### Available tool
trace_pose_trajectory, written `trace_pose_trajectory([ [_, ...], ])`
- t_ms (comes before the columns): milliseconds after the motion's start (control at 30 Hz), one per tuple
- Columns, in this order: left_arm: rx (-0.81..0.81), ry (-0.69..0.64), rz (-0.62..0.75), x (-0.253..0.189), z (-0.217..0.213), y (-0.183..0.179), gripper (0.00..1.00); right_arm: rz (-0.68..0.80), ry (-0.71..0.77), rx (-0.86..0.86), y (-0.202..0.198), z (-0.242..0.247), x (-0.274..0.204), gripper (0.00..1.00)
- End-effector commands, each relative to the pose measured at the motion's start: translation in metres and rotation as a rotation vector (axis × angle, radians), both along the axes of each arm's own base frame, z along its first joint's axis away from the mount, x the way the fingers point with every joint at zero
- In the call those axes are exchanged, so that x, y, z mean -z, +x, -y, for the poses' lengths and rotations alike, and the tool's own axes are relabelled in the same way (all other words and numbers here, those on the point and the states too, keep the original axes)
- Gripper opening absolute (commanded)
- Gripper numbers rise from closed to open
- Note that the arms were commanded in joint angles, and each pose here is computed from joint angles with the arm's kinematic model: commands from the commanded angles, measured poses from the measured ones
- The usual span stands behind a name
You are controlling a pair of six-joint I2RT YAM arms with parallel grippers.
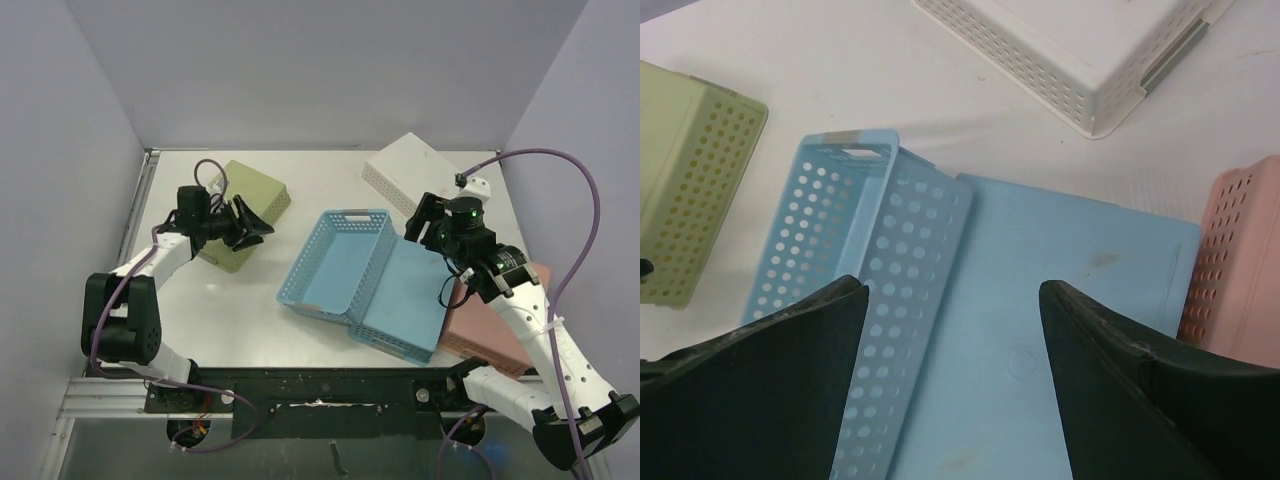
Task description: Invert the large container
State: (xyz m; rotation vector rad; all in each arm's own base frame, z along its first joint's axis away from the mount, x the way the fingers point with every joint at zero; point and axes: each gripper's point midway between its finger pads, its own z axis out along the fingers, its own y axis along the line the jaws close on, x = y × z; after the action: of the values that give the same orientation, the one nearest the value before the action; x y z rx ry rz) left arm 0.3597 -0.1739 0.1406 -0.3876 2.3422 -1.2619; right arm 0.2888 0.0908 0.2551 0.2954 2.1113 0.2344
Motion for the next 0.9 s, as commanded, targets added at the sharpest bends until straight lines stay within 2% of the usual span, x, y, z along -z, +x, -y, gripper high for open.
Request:
trace_pose_trajectory([
  [0,0.049,0.171,0.127,-0.03,0.005,-0.005,0.53,0.046,0.033,-0.037,0.01,-0.011,-0.007,0.71],
  [167,0.098,0.197,0.189,-0.049,0.028,-0.011,0.51,0.002,0.049,-0.07,0.011,-0.02,0.008,0.72],
  [633,0.136,0.238,0.089,-0.001,0.034,-0.021,0.49,-0.156,0.249,-0.22,0.0,-0.071,0.066,0.71],
  [867,0.148,0.246,0.106,-0.006,0.038,-0.019,0.49,-0.157,0.241,-0.234,0.006,-0.076,0.066,0.71],
])
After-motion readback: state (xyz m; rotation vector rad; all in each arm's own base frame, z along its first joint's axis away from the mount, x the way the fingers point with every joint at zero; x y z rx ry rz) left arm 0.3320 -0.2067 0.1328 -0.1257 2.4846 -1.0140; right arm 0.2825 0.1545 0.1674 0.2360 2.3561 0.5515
